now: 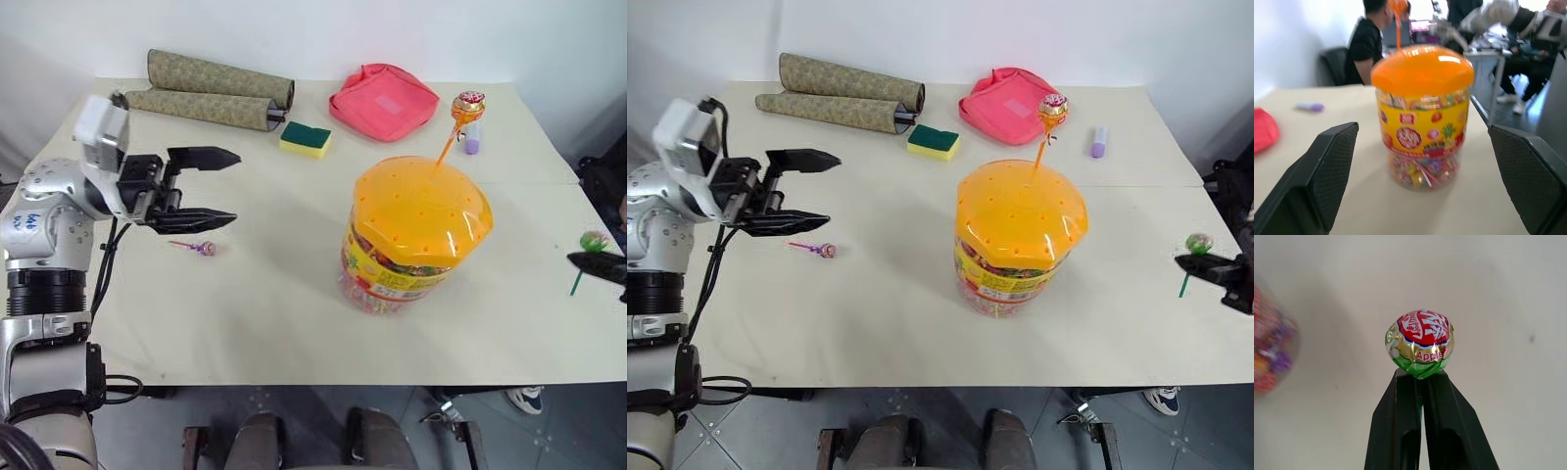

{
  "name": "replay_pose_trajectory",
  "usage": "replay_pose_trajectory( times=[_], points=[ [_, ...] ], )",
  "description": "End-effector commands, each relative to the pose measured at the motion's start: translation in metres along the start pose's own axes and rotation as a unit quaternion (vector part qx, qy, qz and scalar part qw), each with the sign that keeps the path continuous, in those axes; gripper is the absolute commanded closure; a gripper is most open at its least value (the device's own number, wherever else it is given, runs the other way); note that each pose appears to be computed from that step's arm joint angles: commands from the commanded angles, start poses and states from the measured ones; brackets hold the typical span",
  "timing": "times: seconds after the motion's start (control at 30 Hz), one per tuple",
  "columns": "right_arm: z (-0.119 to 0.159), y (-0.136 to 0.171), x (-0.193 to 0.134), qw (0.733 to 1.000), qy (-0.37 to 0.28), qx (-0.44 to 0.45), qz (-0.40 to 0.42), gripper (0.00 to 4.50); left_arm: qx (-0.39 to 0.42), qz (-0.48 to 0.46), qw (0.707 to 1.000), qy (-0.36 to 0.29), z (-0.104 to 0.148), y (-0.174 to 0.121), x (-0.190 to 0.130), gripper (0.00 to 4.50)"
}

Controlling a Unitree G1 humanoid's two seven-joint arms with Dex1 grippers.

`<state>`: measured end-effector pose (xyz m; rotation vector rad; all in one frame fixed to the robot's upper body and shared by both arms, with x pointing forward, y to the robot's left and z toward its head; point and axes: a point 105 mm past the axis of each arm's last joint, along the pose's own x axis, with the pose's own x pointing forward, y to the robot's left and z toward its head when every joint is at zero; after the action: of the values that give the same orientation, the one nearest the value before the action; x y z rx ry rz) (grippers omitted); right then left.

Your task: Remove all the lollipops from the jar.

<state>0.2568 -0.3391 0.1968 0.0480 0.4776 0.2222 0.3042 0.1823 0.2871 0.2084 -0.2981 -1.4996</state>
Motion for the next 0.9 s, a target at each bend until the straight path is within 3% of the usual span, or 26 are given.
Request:
replay_pose_trajectory(
  times=[0.03, 0.27, 0.3, 0.5, 0.67, 0.7, 0.9],
  points=[
    [-0.004, -0.011, 0.007, 1.0, 0.011, 0.003, -0.018, 4.49, 0.018, 0.006, 1.0, -0.012, 0.013, -0.005, -0.008, 0.0],
    [-0.024, -0.024, 0.039, 0.998, 0.042, 0.026, -0.038, 4.49, 0.014, 0.011, 1.0, -0.01, 0.01, -0.013, -0.01, 0.0],
    [-0.025, -0.024, 0.041, 0.998, 0.045, 0.026, -0.038, 3.91, 0.013, 0.011, 1.0, -0.011, 0.01, -0.013, -0.01, 0.0],
    [-0.025, -0.02, 0.048, 0.998, 0.046, 0.02, -0.028, 1.95, 0.014, 0.005, 1.0, -0.015, 0.009, -0.016, -0.004, 0.0],
    [0.001, -0.015, 0.025, 0.999, -0.008, 0.005, -0.031, 0.19, 0.012, 0.007, 1.0, -0.015, 0.008, -0.018, -0.004, 0.0],
    [0.006, -0.011, 0.02, 0.999, -0.016, 0.001, -0.028, 0.02, 0.012, 0.008, 1.0, -0.016, 0.008, -0.019, -0.004, 0.0],
    [0.045, 0.021, -0.012, 0.995, -0.079, -0.052, 0.027, 0.02, 0.01, 0.006, 1.0, -0.018, 0.008, -0.018, -0.003, 0.0]
  ],
)
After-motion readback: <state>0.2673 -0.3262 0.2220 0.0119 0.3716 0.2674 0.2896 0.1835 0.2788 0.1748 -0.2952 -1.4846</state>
